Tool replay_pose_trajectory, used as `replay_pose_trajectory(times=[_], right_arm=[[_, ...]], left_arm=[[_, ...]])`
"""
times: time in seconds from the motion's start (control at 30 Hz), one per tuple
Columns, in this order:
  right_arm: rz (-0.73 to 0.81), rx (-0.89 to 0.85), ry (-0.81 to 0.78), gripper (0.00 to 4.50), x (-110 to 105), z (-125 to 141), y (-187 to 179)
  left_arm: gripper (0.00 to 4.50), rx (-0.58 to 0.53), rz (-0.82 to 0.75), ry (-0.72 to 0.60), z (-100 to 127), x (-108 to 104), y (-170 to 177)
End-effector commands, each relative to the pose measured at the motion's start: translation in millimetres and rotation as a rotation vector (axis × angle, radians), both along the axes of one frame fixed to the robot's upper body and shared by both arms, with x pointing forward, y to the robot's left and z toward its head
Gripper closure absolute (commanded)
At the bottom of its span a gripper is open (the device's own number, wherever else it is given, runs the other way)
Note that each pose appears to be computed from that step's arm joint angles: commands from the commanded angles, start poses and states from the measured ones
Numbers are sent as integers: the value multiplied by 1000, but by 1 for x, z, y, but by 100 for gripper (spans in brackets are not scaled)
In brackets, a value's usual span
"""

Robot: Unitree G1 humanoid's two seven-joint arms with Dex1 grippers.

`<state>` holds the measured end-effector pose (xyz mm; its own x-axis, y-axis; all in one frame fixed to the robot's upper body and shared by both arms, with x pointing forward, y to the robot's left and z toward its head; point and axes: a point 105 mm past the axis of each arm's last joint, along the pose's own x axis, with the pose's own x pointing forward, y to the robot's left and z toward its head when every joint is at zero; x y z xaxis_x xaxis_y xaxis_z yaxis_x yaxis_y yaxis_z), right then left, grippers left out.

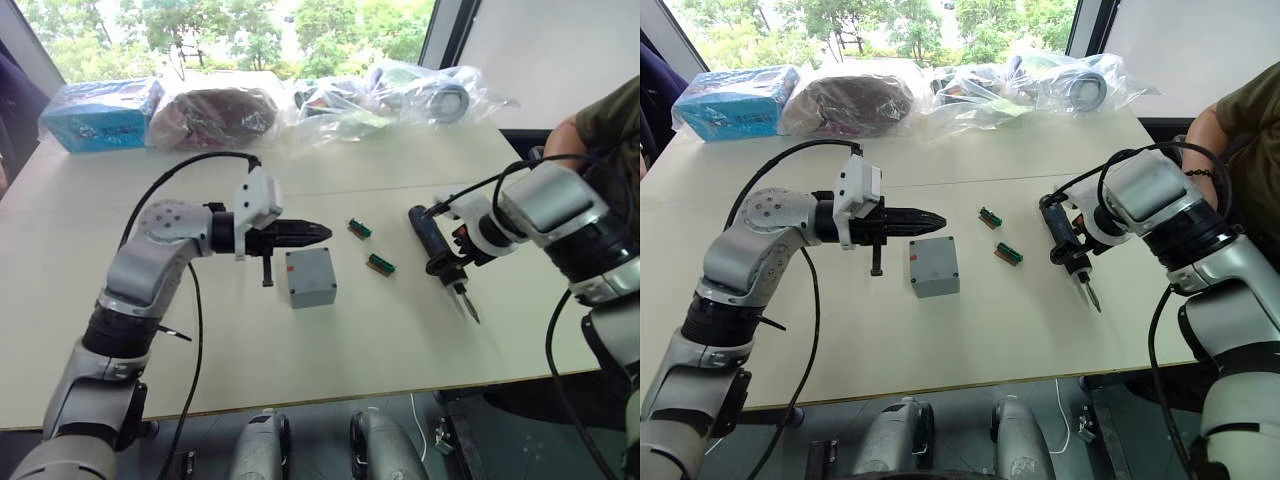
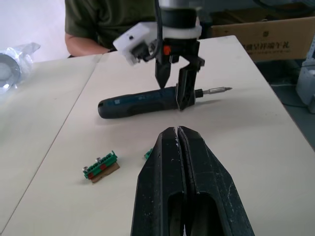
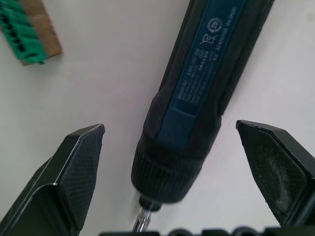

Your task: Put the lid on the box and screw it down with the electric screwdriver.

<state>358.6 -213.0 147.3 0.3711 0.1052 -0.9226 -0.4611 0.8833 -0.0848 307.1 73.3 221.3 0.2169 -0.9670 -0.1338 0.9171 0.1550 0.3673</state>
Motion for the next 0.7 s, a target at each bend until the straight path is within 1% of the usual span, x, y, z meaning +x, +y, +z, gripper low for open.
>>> replay_pose_trajectory(times=[0.03,0.23,0.33,0.47,0.5,0.53,0.6,0.7], right_arm=[[-27,4,-16,4,12,5,-5],[-2,3,29,4,17,-6,-1],[11,4,39,67,18,-10,1],[25,9,27,217,24,-8,6],[23,14,4,249,27,-2,7],[27,11,-24,265,31,4,6],[45,-1,-76,265,37,14,5],[84,18,-181,265,43,47,15]], left_arm=[[450,7,16,-54,3,-4,2],[450,11,47,-47,-3,-5,4],[450,11,61,-52,-3,-5,5],[450,14,72,-50,-3,-4,7],[450,18,80,-52,-3,-4,9],[450,23,87,-53,-3,-3,10],[450,28,94,-53,-4,-2,12],[450,49,107,-50,-7,0,17]])
